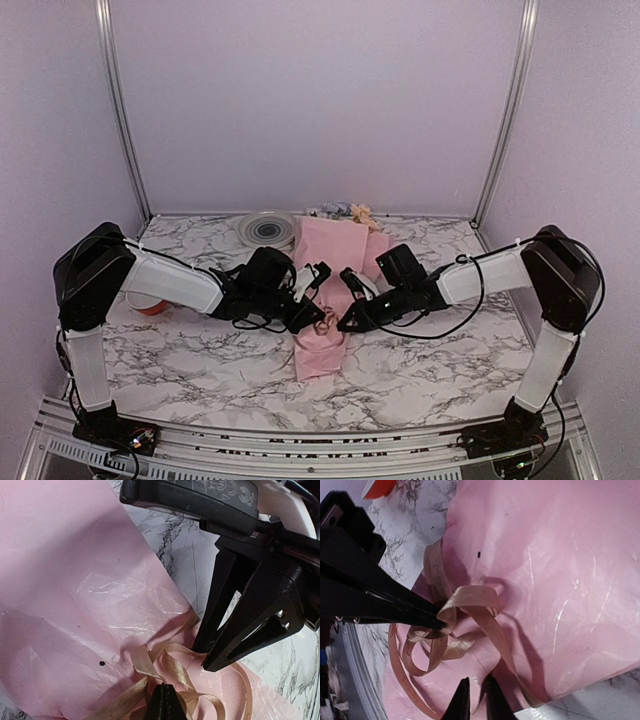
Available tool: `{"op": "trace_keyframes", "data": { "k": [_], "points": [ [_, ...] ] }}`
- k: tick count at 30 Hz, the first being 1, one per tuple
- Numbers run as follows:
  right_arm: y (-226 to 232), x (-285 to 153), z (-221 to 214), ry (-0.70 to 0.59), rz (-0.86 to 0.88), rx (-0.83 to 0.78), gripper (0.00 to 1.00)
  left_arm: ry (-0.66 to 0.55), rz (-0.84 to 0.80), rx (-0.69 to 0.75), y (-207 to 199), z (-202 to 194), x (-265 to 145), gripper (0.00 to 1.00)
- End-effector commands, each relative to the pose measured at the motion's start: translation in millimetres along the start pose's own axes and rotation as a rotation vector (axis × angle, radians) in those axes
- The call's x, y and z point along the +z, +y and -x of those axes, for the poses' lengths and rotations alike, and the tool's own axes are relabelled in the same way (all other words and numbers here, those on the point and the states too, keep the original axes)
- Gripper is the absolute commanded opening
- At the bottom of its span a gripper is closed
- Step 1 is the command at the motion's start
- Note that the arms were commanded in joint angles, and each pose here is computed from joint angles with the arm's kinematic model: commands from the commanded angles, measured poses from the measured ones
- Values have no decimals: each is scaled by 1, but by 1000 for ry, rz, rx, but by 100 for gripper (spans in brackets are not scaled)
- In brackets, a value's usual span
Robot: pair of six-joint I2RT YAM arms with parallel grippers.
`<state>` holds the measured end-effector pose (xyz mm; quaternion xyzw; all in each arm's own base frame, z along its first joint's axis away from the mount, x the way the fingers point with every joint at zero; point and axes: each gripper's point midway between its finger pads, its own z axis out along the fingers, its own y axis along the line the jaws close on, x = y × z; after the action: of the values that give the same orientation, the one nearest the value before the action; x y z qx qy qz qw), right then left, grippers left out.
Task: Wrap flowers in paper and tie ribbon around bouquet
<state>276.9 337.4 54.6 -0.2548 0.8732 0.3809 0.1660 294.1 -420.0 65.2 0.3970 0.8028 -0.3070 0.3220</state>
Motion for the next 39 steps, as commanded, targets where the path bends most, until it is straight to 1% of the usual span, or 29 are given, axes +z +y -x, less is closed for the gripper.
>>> {"op": "trace_keyframes", "data": {
  "k": [1, 2, 11, 19, 27, 33, 39],
  "points": [
    [0, 3, 3, 1, -10, -11, 3, -49, -15, 31, -6, 16, -11, 0],
    [0, 4, 5, -3, -7, -12, 0, -50, -17, 33, -6, 16, -11, 0],
    [9, 9, 30, -48, 28, -42, 0, -67, 8, 48, -4, 22, -18, 0],
    [16, 7, 43, -80, 50, -64, 0, -71, 19, 55, -3, 23, -19, 0],
    [20, 9, 48, -87, 76, -65, 0, -79, 32, 63, -1, 26, -22, 0],
    [22, 8, 43, -81, 91, -63, 0, -79, 43, 68, 0, 25, -23, 0],
    [22, 12, 57, -114, 94, -64, 0, -83, 24, 71, -3, 27, -25, 0]
  ]
}}
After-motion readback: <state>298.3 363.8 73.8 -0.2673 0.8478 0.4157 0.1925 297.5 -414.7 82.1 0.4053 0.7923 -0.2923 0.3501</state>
